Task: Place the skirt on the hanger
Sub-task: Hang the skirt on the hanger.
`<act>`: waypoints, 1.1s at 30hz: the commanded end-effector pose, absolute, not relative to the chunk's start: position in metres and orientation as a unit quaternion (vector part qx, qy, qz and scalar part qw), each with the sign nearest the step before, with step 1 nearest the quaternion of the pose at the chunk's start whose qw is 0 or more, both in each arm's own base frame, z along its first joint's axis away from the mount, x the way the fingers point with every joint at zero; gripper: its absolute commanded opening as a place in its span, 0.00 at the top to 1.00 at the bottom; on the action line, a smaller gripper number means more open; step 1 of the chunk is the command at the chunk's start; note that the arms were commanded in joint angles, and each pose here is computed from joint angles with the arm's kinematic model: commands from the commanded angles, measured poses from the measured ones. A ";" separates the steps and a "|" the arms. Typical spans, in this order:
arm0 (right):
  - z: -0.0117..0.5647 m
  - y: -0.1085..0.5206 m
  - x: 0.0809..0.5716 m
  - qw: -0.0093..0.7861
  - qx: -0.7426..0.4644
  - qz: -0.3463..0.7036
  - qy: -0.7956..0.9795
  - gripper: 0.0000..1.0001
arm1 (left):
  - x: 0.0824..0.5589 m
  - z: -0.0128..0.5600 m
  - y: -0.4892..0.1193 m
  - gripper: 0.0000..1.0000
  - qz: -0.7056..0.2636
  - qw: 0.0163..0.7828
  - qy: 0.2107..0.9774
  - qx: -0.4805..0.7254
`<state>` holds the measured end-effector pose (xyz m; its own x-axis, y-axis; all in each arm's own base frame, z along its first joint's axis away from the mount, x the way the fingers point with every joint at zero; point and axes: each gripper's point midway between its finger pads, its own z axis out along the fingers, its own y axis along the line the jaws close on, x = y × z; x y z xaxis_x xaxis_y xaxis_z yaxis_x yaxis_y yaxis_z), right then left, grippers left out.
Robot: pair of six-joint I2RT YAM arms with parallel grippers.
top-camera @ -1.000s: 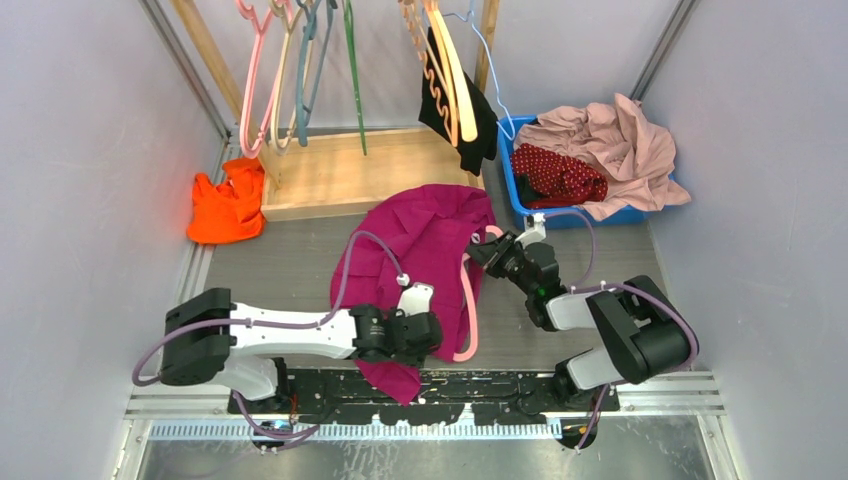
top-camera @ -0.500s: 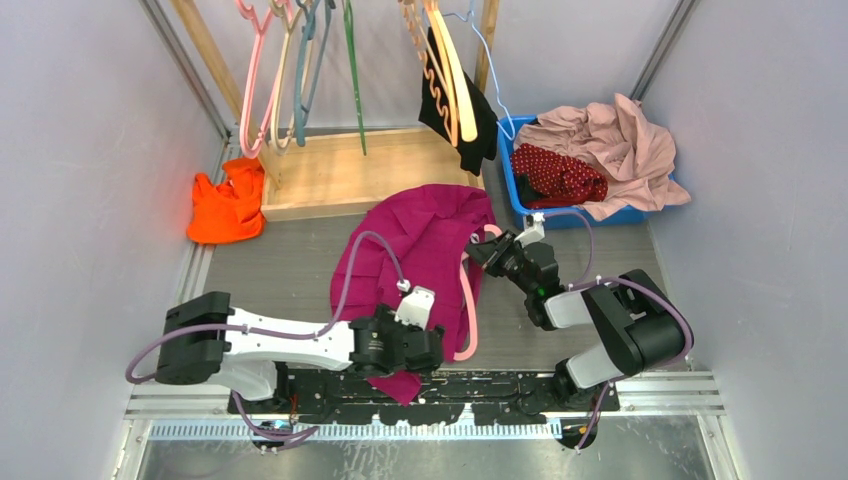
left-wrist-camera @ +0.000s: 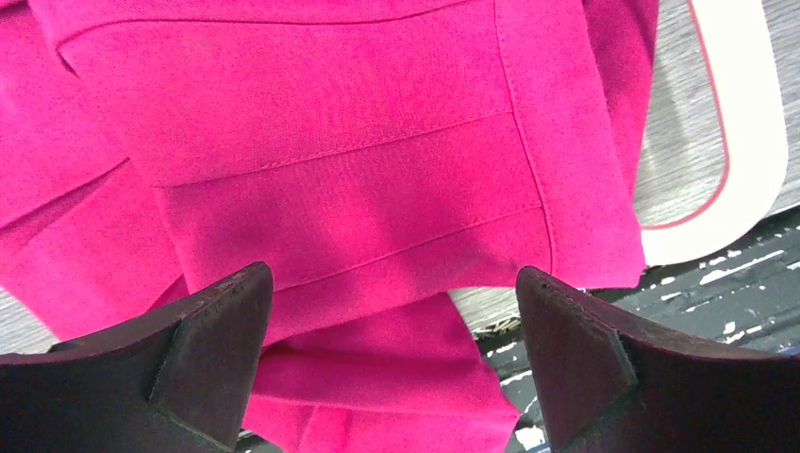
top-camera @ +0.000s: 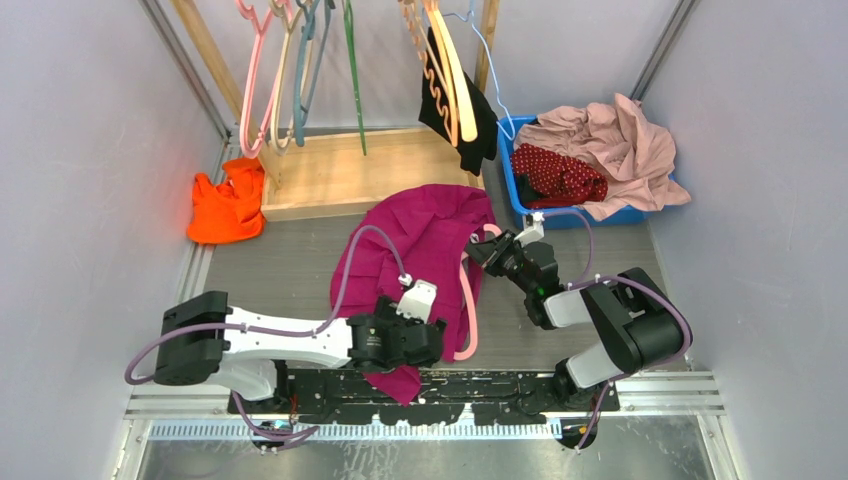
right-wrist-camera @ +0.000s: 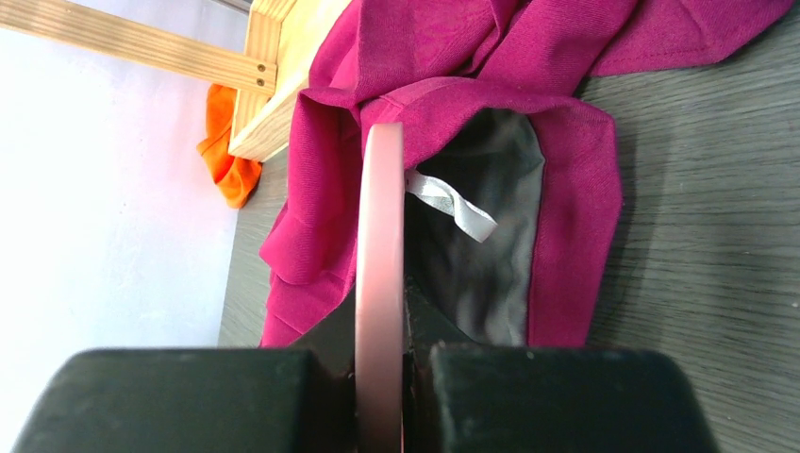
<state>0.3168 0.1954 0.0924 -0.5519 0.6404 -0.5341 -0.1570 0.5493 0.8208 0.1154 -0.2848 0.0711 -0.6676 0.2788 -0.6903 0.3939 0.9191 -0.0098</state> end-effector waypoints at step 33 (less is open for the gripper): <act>0.148 0.198 0.347 0.508 0.158 0.479 0.698 0.99 | 0.104 0.068 -0.281 0.64 -0.112 0.304 0.901 0.287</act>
